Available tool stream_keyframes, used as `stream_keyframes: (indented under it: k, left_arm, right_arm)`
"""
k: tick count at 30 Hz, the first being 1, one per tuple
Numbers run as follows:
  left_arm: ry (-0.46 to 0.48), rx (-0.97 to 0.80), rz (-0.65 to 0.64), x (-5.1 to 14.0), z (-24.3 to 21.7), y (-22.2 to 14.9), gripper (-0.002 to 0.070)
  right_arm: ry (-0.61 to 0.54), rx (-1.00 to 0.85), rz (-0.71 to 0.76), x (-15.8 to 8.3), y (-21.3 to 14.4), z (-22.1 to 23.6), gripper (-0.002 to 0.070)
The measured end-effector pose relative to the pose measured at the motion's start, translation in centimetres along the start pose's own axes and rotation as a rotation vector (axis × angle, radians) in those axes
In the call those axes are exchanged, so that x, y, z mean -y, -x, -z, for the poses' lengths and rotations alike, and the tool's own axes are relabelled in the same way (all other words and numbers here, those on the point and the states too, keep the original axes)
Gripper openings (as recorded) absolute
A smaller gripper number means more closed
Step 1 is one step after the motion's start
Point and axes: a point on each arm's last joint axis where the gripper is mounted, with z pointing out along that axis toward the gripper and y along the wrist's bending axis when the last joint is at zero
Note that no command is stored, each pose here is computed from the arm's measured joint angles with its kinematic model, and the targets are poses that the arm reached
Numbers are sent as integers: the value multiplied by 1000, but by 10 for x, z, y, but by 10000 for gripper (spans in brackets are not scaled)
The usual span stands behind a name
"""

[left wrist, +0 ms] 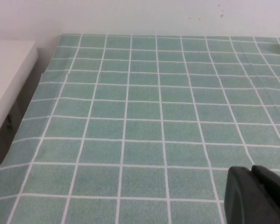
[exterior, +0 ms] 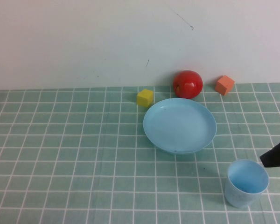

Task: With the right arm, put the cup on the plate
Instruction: Pick up the cup from the table, then place the cup on the plate

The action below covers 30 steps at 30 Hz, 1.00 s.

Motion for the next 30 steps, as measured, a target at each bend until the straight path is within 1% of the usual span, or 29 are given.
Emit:
stream_keyframes:
  k: [5, 11, 13, 16, 18, 21, 23, 24, 26, 30]
  left_arm:
    - [0, 0, 0, 0, 0, 0, -3]
    - [0, 0, 0, 0, 0, 0, -3]
    - [0, 0, 0, 0, 0, 0, -3]
    - [0, 0, 0, 0, 0, 0, -3]
    - [0, 0, 0, 0, 0, 0, -3]
    - [0, 0, 0, 0, 0, 0, -3]
    - [0, 0, 0, 0, 0, 0, -3]
    - [0, 0, 0, 0, 0, 0, -3]
    - [0, 0, 0, 0, 0, 0, -3]
    - [0, 0, 0, 0, 0, 0, -3]
  right_arm:
    - [47, -74, 24, 5, 5, -30, 424]
    - [21, -122, 44, 18, 6, -51, 423]
    - [20, -140, 50, 21, 4, -55, 409]
    - [23, -158, 54, 25, 3, -61, 349]
    - [27, -167, 53, 27, 3, -64, 267]
    - [28, -165, 93, 28, 5, -65, 106]
    - [24, -153, 127, 29, 10, -64, 49]
    - [23, -146, 144, 30, 15, -62, 34]
    - [21, -127, 172, 32, 29, -56, 24]
    - [-29, -13, 223, 34, 80, -29, 23]
